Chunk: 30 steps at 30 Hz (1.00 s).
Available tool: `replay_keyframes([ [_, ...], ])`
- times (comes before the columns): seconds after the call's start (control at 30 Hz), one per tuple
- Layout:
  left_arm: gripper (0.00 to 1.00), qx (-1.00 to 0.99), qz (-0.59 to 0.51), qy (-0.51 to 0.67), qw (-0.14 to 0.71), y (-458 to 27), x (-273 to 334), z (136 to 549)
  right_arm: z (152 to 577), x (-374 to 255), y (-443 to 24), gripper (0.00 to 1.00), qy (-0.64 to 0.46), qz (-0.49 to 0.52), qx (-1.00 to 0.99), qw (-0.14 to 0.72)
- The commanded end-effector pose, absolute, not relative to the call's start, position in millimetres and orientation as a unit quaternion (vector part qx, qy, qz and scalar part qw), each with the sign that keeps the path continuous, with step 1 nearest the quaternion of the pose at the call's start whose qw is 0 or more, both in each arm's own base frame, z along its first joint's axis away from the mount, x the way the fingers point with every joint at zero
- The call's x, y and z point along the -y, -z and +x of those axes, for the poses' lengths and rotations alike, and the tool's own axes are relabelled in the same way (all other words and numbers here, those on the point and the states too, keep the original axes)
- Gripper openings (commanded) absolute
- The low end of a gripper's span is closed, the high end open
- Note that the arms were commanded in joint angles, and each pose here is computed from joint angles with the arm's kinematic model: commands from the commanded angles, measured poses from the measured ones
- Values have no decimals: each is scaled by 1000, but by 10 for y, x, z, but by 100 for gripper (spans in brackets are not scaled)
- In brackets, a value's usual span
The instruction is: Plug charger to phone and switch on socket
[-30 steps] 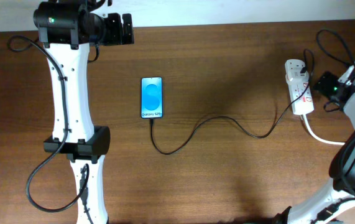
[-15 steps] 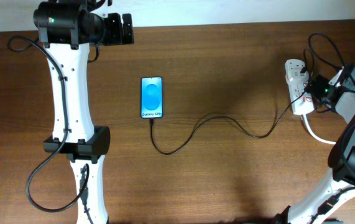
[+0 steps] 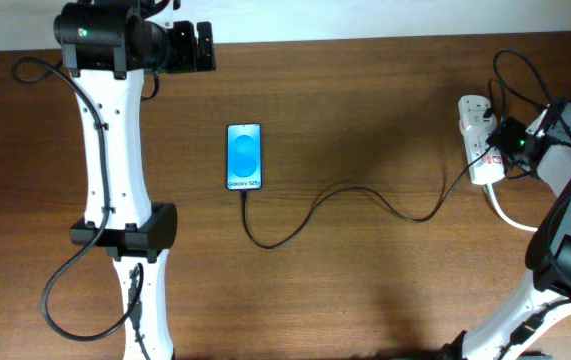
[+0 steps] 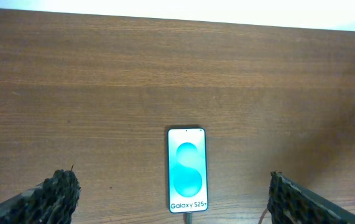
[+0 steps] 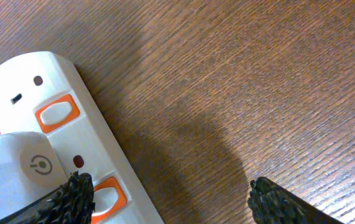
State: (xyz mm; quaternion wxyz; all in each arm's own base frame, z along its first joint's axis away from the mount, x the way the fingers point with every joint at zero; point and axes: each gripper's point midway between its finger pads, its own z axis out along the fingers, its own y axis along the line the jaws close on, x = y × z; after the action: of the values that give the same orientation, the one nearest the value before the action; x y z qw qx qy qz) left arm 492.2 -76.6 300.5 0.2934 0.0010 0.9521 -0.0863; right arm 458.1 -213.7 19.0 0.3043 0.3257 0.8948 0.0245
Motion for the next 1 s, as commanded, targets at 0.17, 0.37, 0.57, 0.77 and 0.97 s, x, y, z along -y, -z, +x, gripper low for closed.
replay_keyframes([
  [0.17, 99, -950, 0, 82, 302, -3084, 718, 4896, 4506, 1839, 8, 83, -50, 304, -915, 260],
  [0.37, 99, -950, 0, 82, 302, -3084, 718, 4896, 4401, 1791, 111, 82, -49, 296, -922, 244],
  [0.57, 100, -950, 0, 82, 302, -3084, 718, 4896, 4374, 1641, 183, 82, -28, 244, -942, 230],
  [0.77, 99, -950, 0, 82, 302, -3084, 718, 4896, 4419, 2116, -405, 90, 27, 277, -928, 249],
  [0.97, 99, -950, 0, 82, 302, -3084, 719, 4896, 4218, 2119, -2243, 91, 38, 265, -909, 320],
])
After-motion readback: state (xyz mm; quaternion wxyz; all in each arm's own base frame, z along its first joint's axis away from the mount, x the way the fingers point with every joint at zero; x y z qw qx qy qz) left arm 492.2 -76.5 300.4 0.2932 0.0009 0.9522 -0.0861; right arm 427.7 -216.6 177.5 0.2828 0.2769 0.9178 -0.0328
